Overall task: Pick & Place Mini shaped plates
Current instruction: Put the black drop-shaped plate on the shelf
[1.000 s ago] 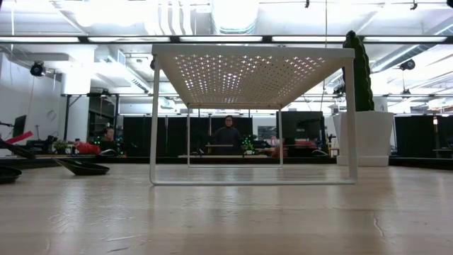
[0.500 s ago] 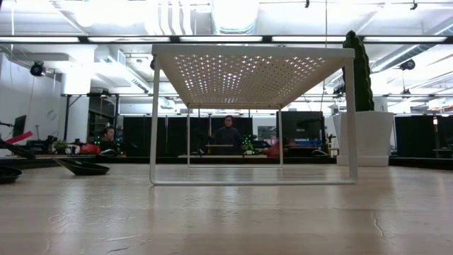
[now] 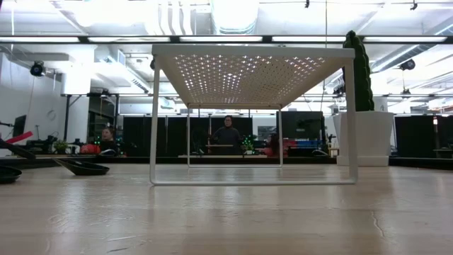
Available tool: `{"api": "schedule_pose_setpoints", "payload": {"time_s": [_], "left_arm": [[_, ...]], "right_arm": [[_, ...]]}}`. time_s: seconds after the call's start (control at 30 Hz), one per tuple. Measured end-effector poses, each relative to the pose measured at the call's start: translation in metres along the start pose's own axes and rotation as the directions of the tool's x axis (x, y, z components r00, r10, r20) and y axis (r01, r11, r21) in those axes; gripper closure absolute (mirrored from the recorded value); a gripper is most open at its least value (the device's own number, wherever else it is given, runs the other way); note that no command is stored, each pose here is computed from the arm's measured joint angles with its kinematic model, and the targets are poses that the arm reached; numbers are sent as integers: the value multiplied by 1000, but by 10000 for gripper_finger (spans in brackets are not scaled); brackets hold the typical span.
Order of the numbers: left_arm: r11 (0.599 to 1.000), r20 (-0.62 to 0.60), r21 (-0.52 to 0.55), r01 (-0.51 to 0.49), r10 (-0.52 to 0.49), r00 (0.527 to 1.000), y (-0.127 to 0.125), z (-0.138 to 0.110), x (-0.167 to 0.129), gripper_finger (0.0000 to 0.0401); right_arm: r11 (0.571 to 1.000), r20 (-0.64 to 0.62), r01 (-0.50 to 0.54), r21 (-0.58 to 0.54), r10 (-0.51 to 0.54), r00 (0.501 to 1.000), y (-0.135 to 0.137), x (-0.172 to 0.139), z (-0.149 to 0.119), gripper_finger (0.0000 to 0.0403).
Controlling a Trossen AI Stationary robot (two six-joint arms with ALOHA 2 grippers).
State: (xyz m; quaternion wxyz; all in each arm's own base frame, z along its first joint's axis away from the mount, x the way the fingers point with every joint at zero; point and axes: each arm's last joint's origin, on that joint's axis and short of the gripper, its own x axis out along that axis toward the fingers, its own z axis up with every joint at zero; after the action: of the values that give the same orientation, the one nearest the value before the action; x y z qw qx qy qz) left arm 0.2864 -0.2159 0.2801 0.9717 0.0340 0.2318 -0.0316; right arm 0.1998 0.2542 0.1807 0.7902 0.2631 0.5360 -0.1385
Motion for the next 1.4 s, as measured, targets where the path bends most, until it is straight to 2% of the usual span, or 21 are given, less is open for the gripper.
{"api": "schedule_pose_setpoints", "payload": {"time_s": [0.1,0.23,0.37,0.6,0.73,0.87,1.0,1.07,1.33,1.4], "left_arm": [[1000,0,0,0,0,1000,0,0,0,181],[1000,0,0,0,0,1000,0,0,0,181],[1000,-1,0,0,0,1000,0,0,0,181],[1000,0,-3,-1,1,1000,0,0,0,181],[1000,0,6,0,0,1000,0,0,0,181],[998,-1,58,-1,1,1000,0,0,0,181],[994,-7,111,-1,2,1000,0,-1,0,181],[992,-10,123,-2,3,1000,0,-1,0,181],[983,-41,185,-4,12,999,1,-6,1,181],[981,-51,193,-5,15,999,2,-9,2,181]], "right_arm": [[1000,-10,-3,22,3,1000,1,-1,0,345],[994,-20,10,107,-8,1000,-2,2,-1,349],[960,-38,27,277,-17,999,-5,4,-3,351],[919,-63,41,392,-17,998,-6,5,-3,351],[855,-67,44,516,-11,998,-6,5,-1,351],[756,-19,24,654,-15,1000,-5,9,-1,351],[742,-11,-25,670,44,999,1,9,0,351],[736,-13,-20,676,39,999,1,9,-1,351],[669,8,-12,743,9,1000,-5,12,-1,351],[666,6,-6,746,2,1000,-6,13,-2,351]]}}
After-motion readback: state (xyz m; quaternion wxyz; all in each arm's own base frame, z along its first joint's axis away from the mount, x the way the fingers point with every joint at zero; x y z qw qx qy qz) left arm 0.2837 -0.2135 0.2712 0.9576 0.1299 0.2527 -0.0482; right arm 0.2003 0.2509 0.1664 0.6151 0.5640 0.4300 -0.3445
